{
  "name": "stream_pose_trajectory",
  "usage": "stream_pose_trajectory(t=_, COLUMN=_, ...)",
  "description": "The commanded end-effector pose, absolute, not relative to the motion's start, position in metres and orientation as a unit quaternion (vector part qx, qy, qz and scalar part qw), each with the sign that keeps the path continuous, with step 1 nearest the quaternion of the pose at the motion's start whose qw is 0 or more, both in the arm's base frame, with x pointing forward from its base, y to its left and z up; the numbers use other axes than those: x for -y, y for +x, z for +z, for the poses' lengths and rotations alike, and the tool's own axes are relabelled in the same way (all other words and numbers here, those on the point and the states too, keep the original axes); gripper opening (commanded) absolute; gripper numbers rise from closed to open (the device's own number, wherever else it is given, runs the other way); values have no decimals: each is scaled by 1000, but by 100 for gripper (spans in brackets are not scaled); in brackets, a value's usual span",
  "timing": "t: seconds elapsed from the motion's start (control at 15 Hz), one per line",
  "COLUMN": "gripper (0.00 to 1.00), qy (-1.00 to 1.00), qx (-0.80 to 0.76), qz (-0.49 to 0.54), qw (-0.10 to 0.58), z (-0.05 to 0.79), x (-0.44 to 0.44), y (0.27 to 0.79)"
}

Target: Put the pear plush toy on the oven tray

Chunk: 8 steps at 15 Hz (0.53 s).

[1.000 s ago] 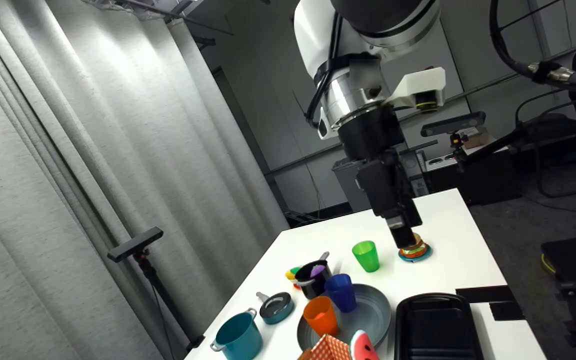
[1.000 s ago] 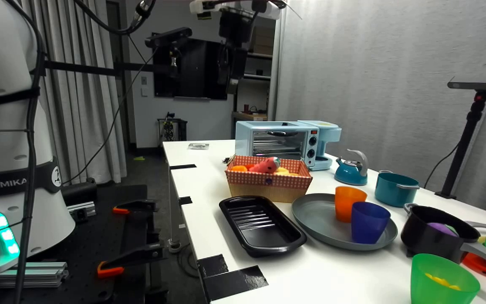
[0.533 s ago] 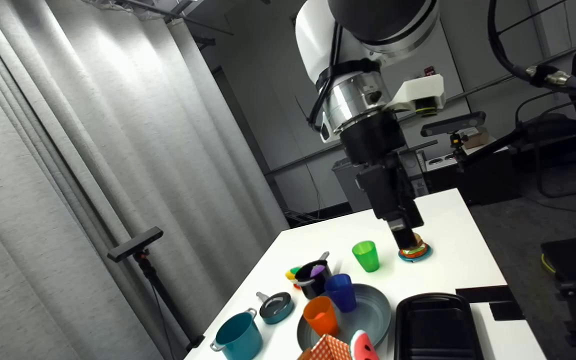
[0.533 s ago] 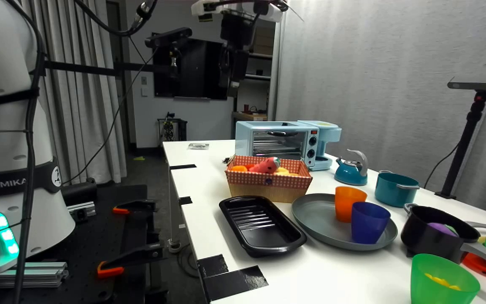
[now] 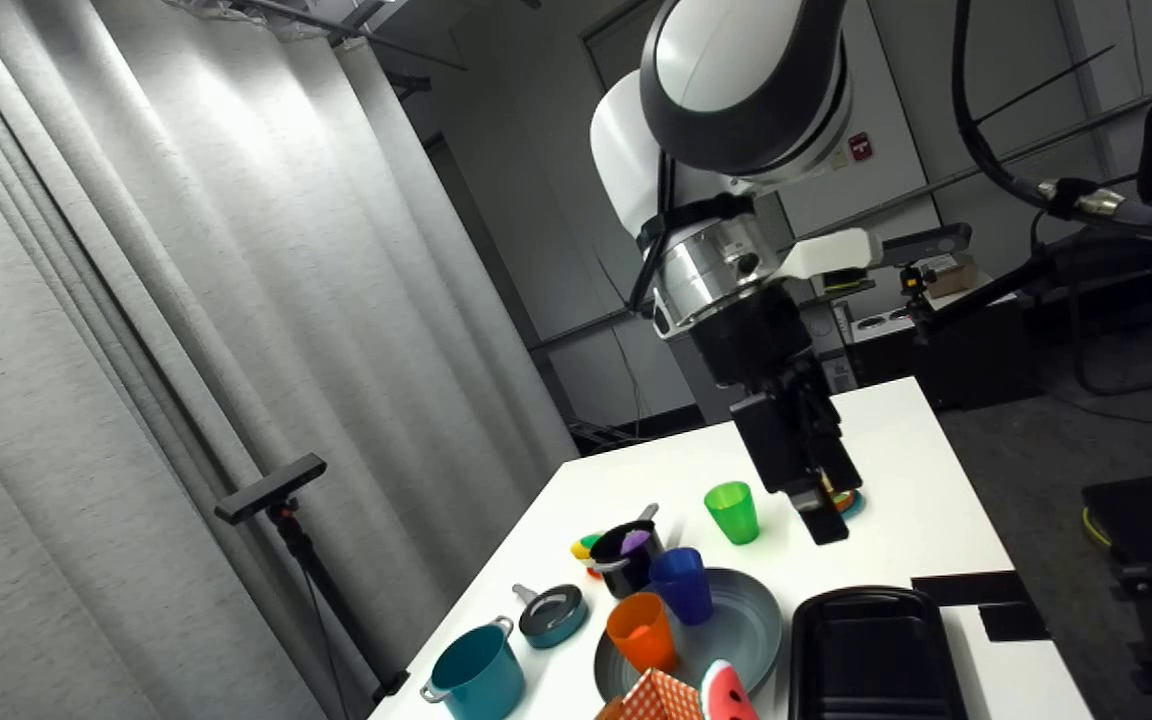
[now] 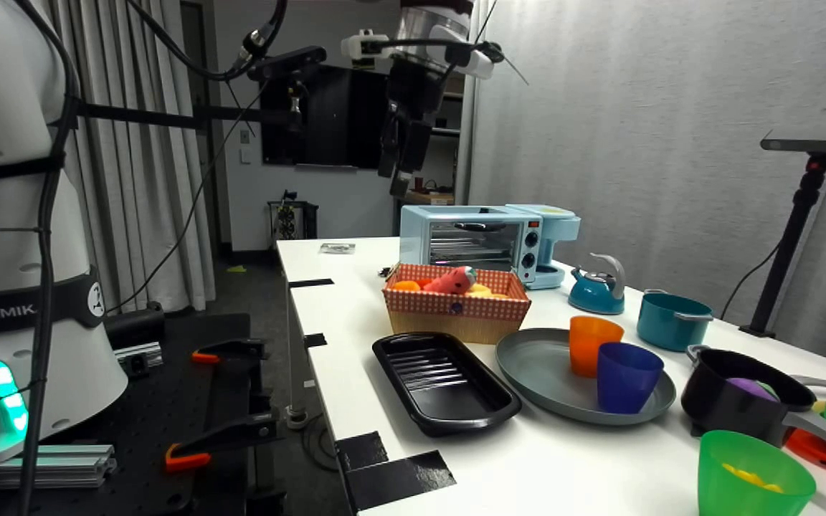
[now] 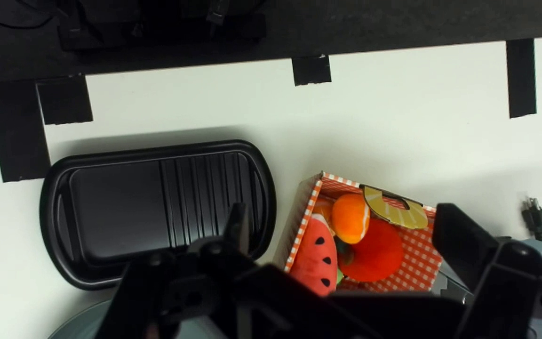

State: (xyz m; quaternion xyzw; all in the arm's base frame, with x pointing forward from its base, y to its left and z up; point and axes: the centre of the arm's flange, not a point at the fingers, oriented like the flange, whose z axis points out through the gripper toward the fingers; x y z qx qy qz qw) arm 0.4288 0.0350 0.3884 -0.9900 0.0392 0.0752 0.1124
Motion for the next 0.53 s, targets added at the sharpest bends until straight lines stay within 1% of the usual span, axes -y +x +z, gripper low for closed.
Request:
stream_pose_trajectory(t=0.0, gripper=100, qy=-990, qx=-20, qz=89, qw=109, z=363, x=-33, y=460)
stream_pose_trajectory(t=0.27, gripper=100, qy=-990, qx=-2, qz=102, qw=97, z=335, x=-38, y=486)
stream_pose_trajectory(t=0.47, gripper=100, qy=-992, qx=21, qz=106, qw=71, z=317, x=-41, y=508)
